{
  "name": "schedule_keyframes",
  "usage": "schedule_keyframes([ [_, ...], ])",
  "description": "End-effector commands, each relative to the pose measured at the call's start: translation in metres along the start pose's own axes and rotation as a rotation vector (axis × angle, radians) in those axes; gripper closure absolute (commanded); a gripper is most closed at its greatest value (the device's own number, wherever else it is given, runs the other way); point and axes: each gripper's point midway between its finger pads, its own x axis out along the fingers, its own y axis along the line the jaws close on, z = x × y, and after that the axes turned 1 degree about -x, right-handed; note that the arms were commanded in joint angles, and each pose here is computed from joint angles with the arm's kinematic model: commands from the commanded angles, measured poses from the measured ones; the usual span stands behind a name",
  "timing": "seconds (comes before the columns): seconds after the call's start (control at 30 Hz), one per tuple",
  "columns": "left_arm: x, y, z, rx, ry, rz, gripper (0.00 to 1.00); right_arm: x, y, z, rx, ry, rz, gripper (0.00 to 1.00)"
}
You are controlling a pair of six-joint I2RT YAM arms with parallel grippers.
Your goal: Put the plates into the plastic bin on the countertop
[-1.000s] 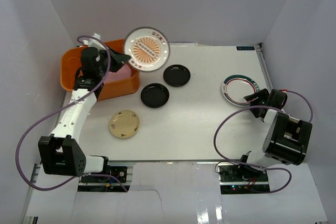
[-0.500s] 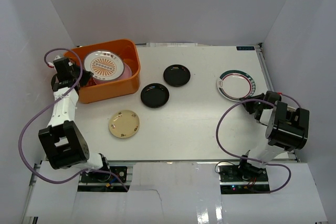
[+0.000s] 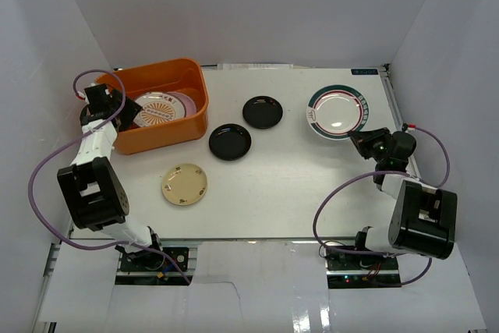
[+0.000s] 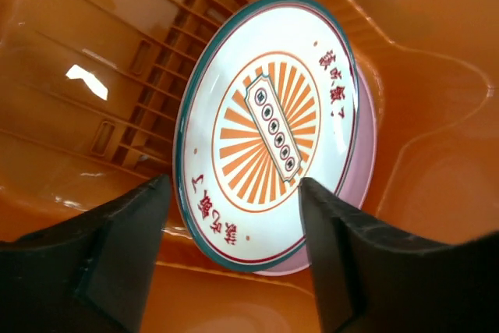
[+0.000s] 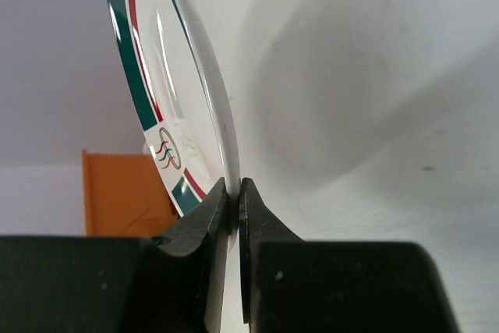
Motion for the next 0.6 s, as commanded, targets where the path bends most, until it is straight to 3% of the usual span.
schedule_keyframes([
  [0.0,-0.021,-0.032,0.020,0.029,-0.033,-0.107,0.21,-0.008,0.087,-0.001,-0.116,0.045,0.249,0.92],
  [0.03,-0.026,-0.038,0.024,0.033,-0.041,-0.129,0.12,-0.011,0.099,-0.004,-0.136,0.053,0.276,0.92],
  [0.1,-0.047,-0.058,0.036,0.042,-0.077,-0.196,0.07,-0.015,0.120,-0.023,-0.174,0.104,0.324,0.92],
  [0.27,-0.108,-0.124,0.021,0.151,-0.109,-0.407,0.07,-0.031,0.187,-0.074,-0.313,0.218,0.467,0.92],
  [0.4,-0.159,-0.168,-0.068,0.291,0.090,-0.659,0.10,-0.040,0.218,-0.106,-0.348,0.299,0.540,0.92],
  [0.5,-0.188,-0.170,-0.138,0.377,0.247,-0.810,0.11,-0.046,0.230,-0.130,-0.369,0.371,0.573,0.92],
  [0.57,-0.203,-0.164,-0.163,0.392,0.304,-0.897,0.11,-0.051,0.235,-0.149,-0.382,0.412,0.585,0.92],
])
